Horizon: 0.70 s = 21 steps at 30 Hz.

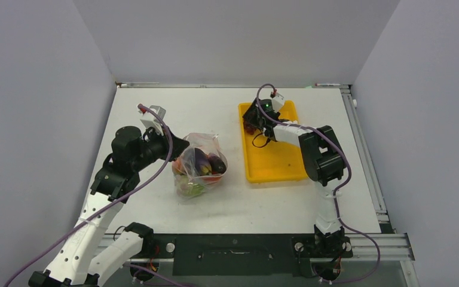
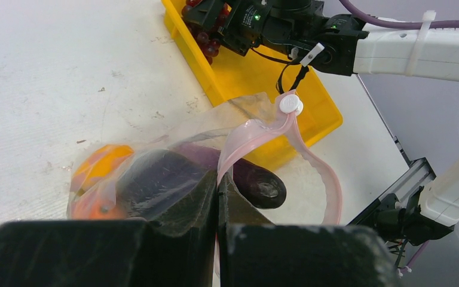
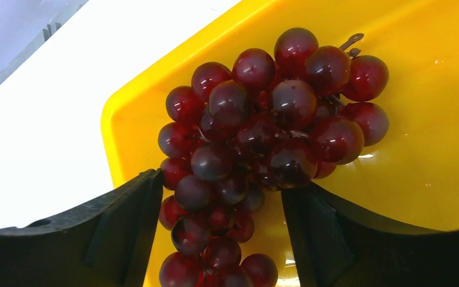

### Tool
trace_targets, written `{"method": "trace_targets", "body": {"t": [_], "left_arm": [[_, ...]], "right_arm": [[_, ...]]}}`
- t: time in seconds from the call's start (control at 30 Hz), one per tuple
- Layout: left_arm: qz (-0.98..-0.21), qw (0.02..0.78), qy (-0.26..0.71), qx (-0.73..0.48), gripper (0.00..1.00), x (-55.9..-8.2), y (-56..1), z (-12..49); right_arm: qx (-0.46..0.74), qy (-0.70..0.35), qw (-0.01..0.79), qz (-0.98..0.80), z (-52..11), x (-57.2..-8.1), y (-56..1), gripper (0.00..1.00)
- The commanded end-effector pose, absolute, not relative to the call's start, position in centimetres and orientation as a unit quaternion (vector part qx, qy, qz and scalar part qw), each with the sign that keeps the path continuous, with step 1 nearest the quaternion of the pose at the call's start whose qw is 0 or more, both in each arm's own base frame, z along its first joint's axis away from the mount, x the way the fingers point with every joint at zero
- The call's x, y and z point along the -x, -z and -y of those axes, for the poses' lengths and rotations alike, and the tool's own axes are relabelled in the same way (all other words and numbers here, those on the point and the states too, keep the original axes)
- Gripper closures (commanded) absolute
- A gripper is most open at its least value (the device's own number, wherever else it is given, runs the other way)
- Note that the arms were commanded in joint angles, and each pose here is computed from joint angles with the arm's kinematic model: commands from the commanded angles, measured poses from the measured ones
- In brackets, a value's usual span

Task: Place the food in the zip-top bag and seal the zipper
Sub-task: Pick up the fake fruit from the bin.

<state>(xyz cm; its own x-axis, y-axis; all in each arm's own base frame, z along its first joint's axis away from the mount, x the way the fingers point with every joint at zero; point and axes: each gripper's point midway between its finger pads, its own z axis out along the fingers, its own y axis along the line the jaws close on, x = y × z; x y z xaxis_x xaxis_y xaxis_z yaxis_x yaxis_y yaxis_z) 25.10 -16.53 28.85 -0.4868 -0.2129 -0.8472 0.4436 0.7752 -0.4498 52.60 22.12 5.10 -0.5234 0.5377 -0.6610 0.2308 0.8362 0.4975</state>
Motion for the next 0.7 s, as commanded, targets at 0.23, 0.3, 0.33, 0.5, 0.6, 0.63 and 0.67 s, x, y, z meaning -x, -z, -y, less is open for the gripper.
{"method": "trace_targets", "body": {"t": [0.23,0.3,0.33,0.5,0.6,0.63,0.67], "left_arm": [[-0.786,0.517,0.33,-0.079,1.0,-25.6,-29.8,16.5],[-0.787,0.517,0.328,-0.078,1.0,-25.6,-29.7,16.5],[-0.787,0.517,0.327,-0.078,1.0,-25.7,-29.7,16.5],[-0.789,0.516,0.324,-0.077,1.0,-25.7,-29.5,16.4],[-0.79,0.517,0.321,-0.075,1.0,-25.8,-29.4,16.3],[-0.79,0.518,0.32,-0.075,1.0,-25.8,-29.4,16.3],[-0.79,0.517,0.32,-0.075,1.0,-25.9,-29.4,16.3]], "right_arm": [[-0.236,-0.218,0.429,-0.844,-21.3,-52.1,-4.2,0.79],[-0.233,-0.222,0.429,-0.844,-21.2,-51.8,-4.4,0.91],[-0.232,-0.223,0.43,-0.844,-21.1,-51.6,-4.6,0.94],[-0.227,-0.231,0.443,-0.836,-20.5,-50.8,-6.3,0.95],[-0.225,-0.238,0.451,-0.83,-20.3,-50.2,-7.6,0.95],[-0.224,-0.239,0.453,-0.829,-20.1,-49.9,-7.9,0.95],[-0.223,-0.242,0.458,-0.826,-20.0,-49.7,-8.5,0.95]]}}
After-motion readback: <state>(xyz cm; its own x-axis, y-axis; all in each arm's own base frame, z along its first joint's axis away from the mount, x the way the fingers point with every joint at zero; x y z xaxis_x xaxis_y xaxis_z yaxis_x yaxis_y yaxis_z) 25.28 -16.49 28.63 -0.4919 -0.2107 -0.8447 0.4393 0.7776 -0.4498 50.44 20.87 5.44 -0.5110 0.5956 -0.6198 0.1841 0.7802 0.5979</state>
